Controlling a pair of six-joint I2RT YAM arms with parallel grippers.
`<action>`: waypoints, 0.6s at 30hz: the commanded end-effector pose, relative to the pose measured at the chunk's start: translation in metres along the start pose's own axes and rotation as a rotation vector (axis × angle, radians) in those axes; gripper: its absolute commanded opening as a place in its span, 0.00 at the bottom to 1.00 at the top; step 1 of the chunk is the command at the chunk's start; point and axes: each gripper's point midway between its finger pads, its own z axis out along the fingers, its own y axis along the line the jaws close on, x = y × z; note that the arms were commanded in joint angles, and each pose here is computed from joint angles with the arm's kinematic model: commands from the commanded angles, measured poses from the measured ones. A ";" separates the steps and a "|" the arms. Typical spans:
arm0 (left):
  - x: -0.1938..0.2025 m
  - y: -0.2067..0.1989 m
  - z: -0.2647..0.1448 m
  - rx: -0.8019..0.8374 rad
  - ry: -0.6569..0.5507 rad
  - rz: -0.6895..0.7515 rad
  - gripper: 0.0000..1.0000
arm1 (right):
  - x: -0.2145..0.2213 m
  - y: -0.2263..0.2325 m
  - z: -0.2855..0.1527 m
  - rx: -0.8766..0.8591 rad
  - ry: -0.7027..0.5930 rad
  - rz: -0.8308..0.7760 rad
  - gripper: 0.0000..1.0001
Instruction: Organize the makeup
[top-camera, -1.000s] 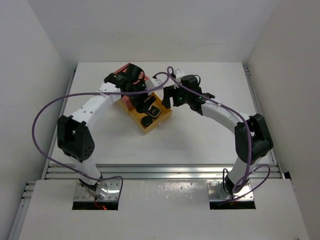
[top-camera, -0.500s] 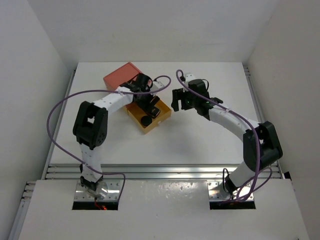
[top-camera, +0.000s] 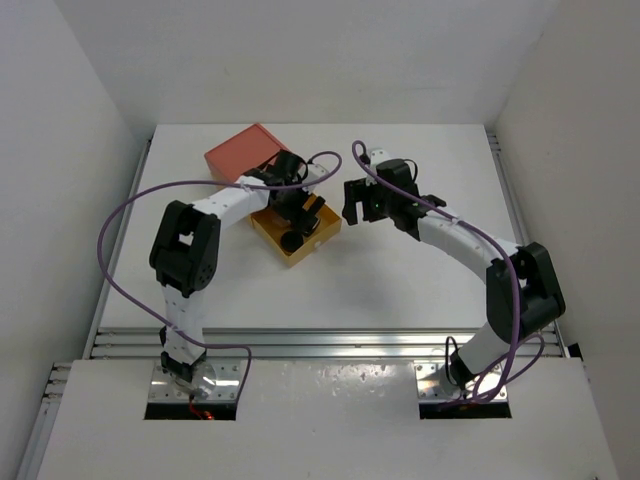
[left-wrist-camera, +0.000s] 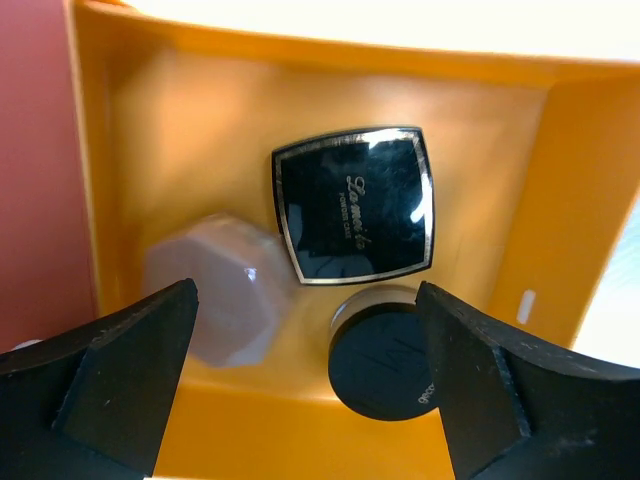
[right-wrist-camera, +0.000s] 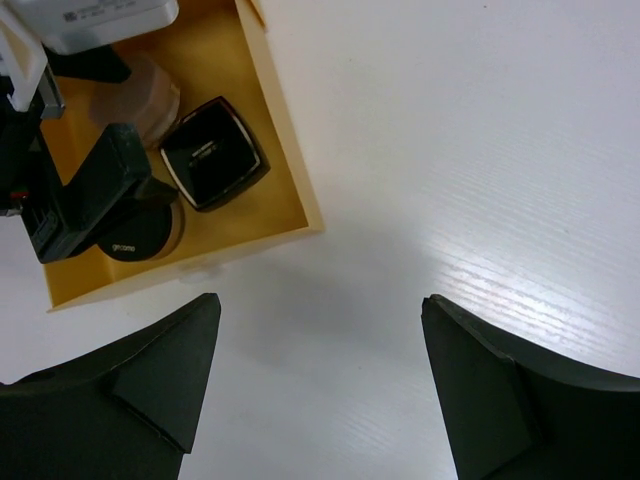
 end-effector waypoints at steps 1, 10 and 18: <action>-0.033 -0.002 -0.016 0.010 -0.076 -0.021 0.97 | -0.016 0.010 -0.001 -0.058 -0.040 -0.011 0.82; -0.060 -0.013 -0.057 0.093 -0.076 -0.040 0.94 | -0.002 0.025 -0.003 -0.169 -0.027 -0.081 0.49; -0.091 -0.013 -0.106 0.110 -0.145 0.009 0.83 | 0.002 0.042 -0.003 -0.274 -0.099 -0.091 0.32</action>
